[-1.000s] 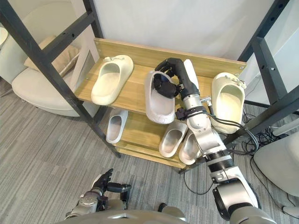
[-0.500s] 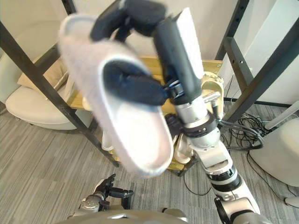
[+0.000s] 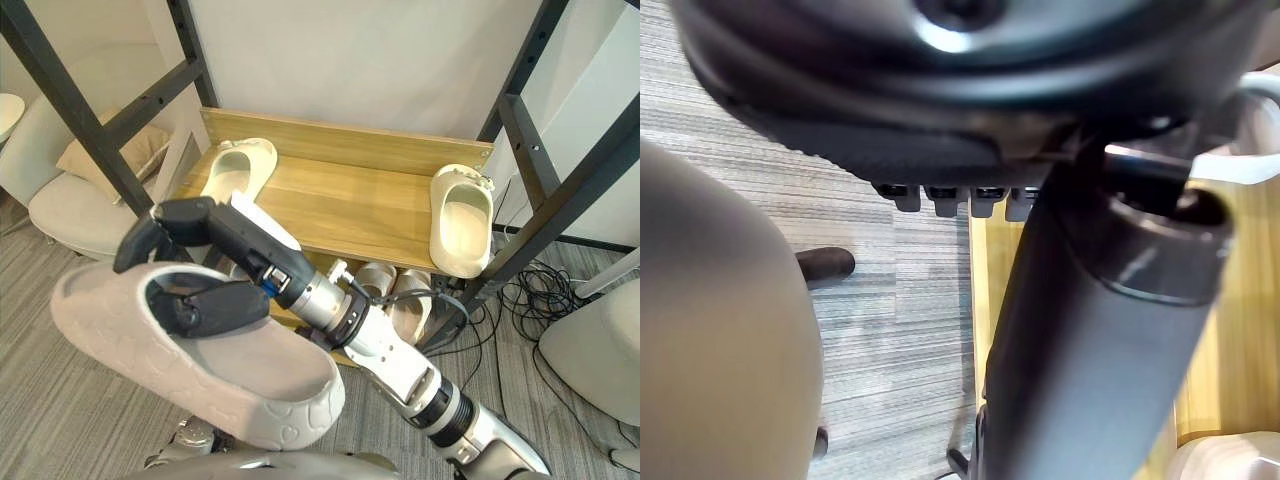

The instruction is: Organize the slippers on the shoe rack

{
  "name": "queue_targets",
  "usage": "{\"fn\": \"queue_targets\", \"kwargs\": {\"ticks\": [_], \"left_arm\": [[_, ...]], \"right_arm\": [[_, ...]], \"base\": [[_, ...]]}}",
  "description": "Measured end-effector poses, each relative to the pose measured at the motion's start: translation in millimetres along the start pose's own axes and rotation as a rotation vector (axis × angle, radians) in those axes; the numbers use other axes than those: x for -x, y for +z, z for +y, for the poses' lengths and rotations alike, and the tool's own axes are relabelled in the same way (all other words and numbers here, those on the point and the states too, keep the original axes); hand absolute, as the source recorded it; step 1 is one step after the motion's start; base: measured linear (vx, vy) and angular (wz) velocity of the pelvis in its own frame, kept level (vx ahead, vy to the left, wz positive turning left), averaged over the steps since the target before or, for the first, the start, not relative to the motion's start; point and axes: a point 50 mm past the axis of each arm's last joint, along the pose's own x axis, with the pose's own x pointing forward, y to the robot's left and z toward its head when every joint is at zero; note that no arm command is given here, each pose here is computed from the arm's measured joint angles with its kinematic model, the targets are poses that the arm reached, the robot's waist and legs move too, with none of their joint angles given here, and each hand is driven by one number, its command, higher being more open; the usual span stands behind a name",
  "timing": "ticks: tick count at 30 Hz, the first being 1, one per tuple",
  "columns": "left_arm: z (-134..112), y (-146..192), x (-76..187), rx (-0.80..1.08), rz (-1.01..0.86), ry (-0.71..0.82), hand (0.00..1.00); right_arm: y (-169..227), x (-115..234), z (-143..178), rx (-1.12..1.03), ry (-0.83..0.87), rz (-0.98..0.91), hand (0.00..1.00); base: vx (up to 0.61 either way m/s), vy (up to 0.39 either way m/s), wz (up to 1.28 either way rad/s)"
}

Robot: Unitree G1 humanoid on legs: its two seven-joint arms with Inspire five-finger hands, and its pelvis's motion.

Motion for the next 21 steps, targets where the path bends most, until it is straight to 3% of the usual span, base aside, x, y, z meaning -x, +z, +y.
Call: {"fn": "queue_targets", "kwargs": {"ticks": [12,21], "left_arm": [[20,101,-12,0.012,-0.322,0.070,1.00],[34,154,-4,0.137,-0.520,0.115,1.00]], "right_arm": [[-38,11,-14,0.271,0.061,0.253,0.00],[-21,4,-62,0.652,-0.159,0.220,0.00]], "base": [[-0.21,0.001,0.21],[-0.07,0.082,-0.04]]}}
